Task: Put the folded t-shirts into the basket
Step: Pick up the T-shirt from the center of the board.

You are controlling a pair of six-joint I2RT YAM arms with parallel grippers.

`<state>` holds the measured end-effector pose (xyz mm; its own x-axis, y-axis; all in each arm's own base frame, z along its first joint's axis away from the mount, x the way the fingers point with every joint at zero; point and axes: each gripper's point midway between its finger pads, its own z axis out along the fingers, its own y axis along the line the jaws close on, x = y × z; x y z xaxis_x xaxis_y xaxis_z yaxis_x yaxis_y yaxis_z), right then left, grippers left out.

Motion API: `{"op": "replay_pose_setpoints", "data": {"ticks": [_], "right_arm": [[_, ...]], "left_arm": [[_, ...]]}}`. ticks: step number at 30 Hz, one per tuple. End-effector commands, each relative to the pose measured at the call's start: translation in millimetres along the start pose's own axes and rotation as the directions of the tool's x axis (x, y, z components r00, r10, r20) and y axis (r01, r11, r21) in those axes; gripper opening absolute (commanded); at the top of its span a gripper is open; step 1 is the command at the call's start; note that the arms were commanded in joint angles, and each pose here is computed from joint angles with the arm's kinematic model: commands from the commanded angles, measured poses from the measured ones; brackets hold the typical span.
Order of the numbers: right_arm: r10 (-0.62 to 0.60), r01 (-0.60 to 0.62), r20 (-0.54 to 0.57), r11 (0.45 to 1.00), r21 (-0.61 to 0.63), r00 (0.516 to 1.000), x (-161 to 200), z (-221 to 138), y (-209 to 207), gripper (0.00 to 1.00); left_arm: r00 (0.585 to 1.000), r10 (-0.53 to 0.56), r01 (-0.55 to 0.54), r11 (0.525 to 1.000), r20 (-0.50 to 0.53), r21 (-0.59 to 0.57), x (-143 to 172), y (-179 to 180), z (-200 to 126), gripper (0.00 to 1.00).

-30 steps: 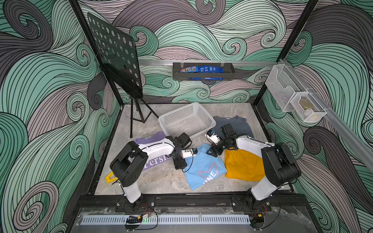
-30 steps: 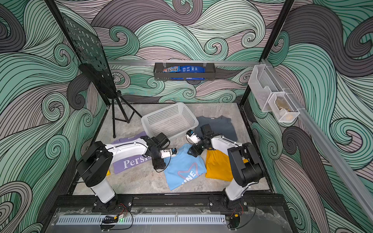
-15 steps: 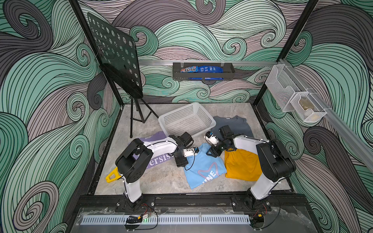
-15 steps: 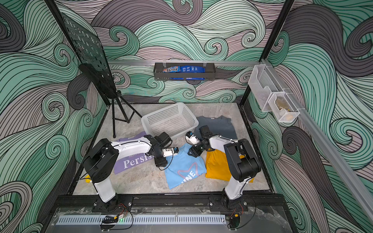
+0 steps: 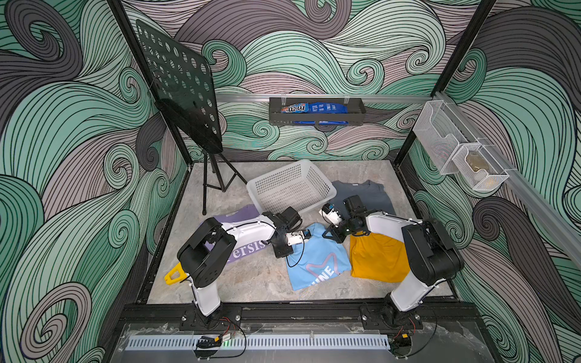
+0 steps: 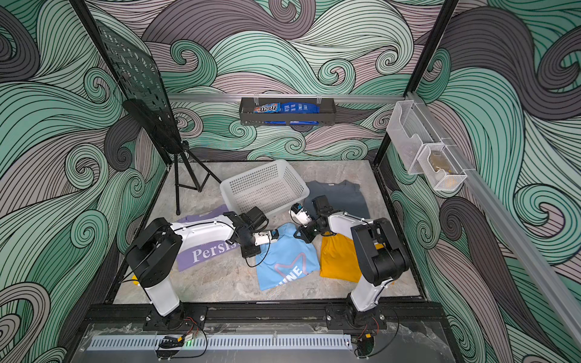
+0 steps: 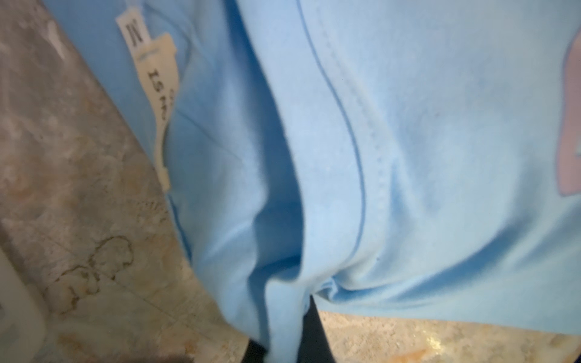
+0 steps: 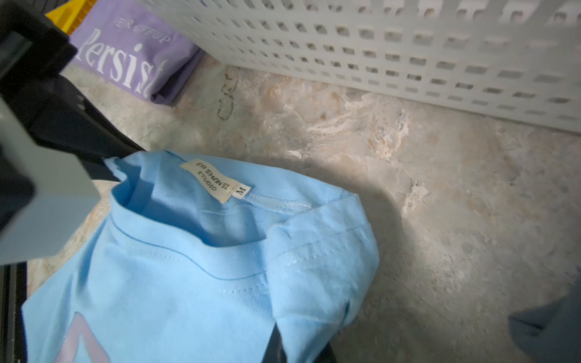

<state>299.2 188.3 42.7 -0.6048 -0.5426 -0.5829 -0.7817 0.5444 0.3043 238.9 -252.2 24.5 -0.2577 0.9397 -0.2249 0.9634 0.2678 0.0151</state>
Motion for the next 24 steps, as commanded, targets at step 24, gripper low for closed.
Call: {"op": "replay_pose_setpoints", "data": {"ticks": [24], "right_arm": [[-0.287, 0.295, 0.583, 0.952, 0.084, 0.760, -212, -186, 50, 0.00]], "left_arm": [[0.969, 0.082, 0.005, 0.937, 0.232, -0.350, -38, 70, -240, 0.00]]}}
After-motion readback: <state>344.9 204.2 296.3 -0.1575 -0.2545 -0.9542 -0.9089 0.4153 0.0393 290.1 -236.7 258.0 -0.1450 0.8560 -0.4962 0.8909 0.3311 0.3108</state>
